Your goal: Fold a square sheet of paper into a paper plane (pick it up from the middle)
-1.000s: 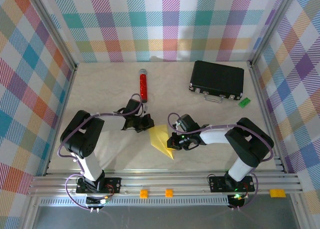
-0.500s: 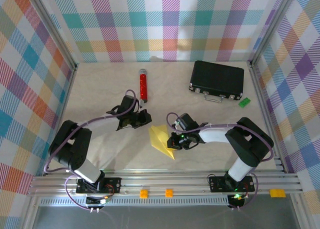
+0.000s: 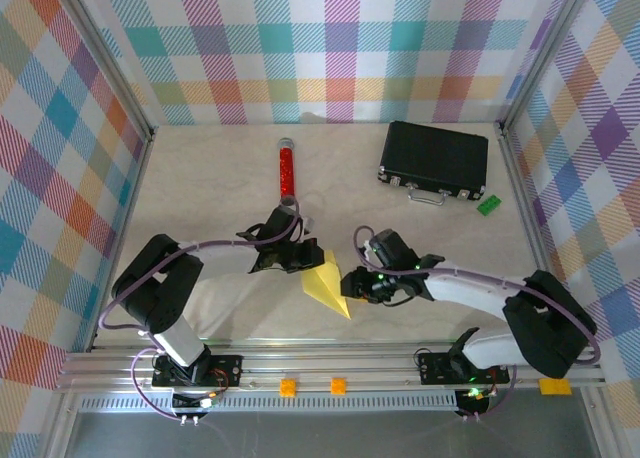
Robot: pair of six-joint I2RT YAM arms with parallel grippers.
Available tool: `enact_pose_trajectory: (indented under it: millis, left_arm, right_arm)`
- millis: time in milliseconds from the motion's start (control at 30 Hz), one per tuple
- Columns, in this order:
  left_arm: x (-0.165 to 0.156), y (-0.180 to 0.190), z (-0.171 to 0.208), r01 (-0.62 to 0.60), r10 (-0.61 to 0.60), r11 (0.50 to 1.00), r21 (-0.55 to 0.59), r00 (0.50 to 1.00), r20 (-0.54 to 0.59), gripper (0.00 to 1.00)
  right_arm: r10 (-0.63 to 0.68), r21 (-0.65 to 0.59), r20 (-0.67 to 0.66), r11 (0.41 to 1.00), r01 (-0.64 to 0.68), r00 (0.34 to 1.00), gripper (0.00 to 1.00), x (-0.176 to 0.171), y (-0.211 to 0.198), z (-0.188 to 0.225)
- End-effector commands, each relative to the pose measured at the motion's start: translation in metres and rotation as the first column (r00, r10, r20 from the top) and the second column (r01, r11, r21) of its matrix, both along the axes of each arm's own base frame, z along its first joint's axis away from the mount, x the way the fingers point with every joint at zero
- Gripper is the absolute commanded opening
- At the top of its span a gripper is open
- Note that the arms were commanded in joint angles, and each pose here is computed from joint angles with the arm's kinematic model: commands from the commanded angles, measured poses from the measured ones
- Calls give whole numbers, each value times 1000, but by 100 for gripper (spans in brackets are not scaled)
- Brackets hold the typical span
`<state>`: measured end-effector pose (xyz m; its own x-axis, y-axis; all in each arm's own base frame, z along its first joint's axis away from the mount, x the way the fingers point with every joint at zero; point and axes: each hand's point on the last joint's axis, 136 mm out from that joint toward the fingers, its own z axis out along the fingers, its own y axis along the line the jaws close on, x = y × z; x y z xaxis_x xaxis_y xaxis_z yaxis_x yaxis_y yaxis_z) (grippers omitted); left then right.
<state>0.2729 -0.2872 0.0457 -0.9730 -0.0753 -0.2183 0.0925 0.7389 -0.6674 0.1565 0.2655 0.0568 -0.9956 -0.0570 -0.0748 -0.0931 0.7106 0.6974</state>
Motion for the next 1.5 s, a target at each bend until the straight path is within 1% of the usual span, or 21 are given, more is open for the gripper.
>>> enact_pose_trajectory:
  millis: [0,167,233,267,333,467,500,700,867,900,1000,1100,1167,1233,1400,1467]
  left_arm:
    - [-3,-1,-13,1,-1,1000,2,1000,-23,5]
    - [-7,5,-31,-7,9,999,40,998,-59,4]
    - [-9,6,-34,-8,11,999,45,998,-64,3]
    - [-10,7,-36,-11,14,999,48,998,-68,4]
    - [-10,7,-37,-9,13,999,47,998,-69,3]
    - [-11,7,-37,-5,8,999,53,997,-73,3]
    - [-11,8,-38,-4,8,998,58,997,-72,3]
    - [-11,8,-40,3,2,998,65,997,-78,3]
    - [-14,10,-41,8,-2,997,71,997,-81,2]
    - [-14,11,-42,6,0,997,76,997,-82,2]
    - [-14,12,-44,7,0,997,82,997,-81,2]
    - [-15,12,-44,9,-3,997,82,996,-84,2]
    - [-14,13,-45,7,0,996,86,997,-83,2]
    - [-14,12,-44,6,1,996,86,997,-81,1]
    - [-14,12,-45,7,0,996,87,997,-83,1]
    - [-14,13,-46,7,0,996,87,996,-84,1]
  right_arm:
    - [-14,-7,-92,1000,13,996,41,-22,-7,-7]
    - [-8,9,-150,1000,10,989,42,-38,-3,-9]
    - [-13,2,-132,1000,14,991,28,-39,-3,-10]
    - [-14,13,-114,1000,16,993,25,-36,-1,-8]
    - [-26,28,-85,999,29,996,22,-29,3,-2]
    - [3,56,-61,998,1,998,7,-19,18,6]
    - [7,65,-63,998,-3,998,6,-17,22,6]
    - [18,63,-62,998,-15,998,3,-5,37,0]
    - [11,-1,-81,1000,-11,997,2,-2,34,-21]
    - [6,-16,-92,1000,-8,996,2,-3,32,-27]
    - [-24,-111,-120,994,11,992,2,-9,15,-51]
    - [-38,-136,-151,991,18,988,2,-19,5,-64]
    - [-33,-114,-160,993,15,987,2,-22,6,-61]
    - [-26,-76,-145,997,15,989,2,-19,11,-48]
    - [-20,-10,-54,1000,20,998,3,0,25,-13]
    - [-20,-2,-49,1000,20,999,3,6,29,-10]
